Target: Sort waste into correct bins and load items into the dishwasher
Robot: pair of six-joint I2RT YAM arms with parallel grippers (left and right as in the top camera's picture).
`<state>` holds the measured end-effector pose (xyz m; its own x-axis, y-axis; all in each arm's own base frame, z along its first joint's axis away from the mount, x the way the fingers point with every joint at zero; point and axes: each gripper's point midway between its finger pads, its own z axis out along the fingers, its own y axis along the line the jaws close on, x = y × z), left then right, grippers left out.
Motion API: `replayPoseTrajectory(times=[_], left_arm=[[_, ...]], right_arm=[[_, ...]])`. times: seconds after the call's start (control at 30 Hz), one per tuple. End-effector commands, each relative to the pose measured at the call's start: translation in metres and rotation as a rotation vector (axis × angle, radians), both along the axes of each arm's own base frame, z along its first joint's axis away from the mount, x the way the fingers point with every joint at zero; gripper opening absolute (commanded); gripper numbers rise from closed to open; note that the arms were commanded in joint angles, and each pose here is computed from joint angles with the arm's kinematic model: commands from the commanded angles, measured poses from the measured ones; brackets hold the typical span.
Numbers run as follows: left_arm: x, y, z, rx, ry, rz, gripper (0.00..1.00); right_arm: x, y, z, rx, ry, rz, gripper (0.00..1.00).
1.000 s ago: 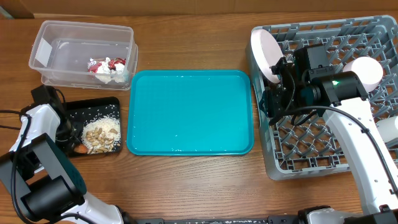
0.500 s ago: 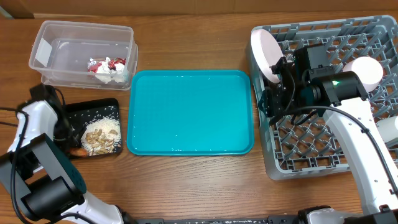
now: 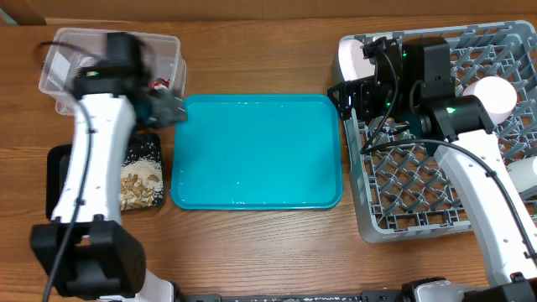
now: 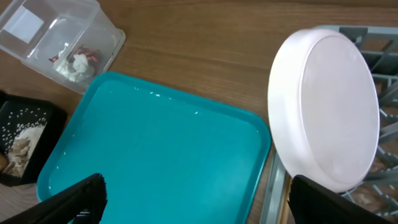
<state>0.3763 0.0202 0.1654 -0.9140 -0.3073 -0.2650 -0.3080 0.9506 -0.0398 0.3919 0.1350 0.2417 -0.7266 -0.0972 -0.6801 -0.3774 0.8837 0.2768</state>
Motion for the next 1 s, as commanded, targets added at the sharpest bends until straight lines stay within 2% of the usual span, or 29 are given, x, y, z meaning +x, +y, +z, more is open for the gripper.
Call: replayPoseTrajectory(times=[0.0, 0.07, 0.13, 0.27, 0.4, 0.47, 0.5, 0.7, 0.83, 0.97], left_arm=[[-0.035, -0.036, -0.004, -0.014, 0.142, -0.192, 1.0], [-0.072, -0.048, -0.006, -0.077, 0.287, -0.178, 1.0], [-0.096, -0.057, -0.003, -0.144, 0.383, -0.178, 0.98], [-0.114, -0.057, 0.005, -0.147, 0.412, -0.178, 0.96], [-0.124, -0.058, 0.021, -0.14, 0.241, -0.197, 1.0], [-0.13, -0.056, 0.033, -0.126, 0.068, -0.208, 1.0], [-0.134, -0.048, 0.041, -0.076, -0.064, -0.201, 1.0], [-0.161, -0.028, 0.07, 0.02, -0.461, -0.146, 1.0], [-0.178, -0.026, 0.086, 0.024, -0.592, -0.142, 1.0], [-0.186, -0.026, 0.084, 0.024, -0.585, -0.142, 1.0]], right_arm=[[-0.012, -0.009, -0.021, -0.045, 0.107, -0.026, 1.0], [-0.039, -0.021, -0.042, -0.103, 0.248, -0.048, 1.0], [-0.059, -0.031, -0.053, -0.112, 0.359, -0.08, 1.0], [-0.08, -0.061, -0.059, -0.089, 0.494, -0.206, 1.0], [-0.088, -0.086, -0.037, -0.053, 0.405, -0.287, 1.0], [-0.094, -0.095, -0.018, -0.04, 0.282, -0.317, 1.0], [-0.101, -0.098, -0.004, -0.038, 0.177, -0.331, 1.0], [-0.132, -0.111, 0.029, -0.04, -0.172, -0.394, 1.0], [-0.157, -0.111, 0.028, -0.043, -0.18, -0.4, 1.0], [-0.169, -0.111, 0.012, -0.057, -0.103, -0.398, 1.0]])
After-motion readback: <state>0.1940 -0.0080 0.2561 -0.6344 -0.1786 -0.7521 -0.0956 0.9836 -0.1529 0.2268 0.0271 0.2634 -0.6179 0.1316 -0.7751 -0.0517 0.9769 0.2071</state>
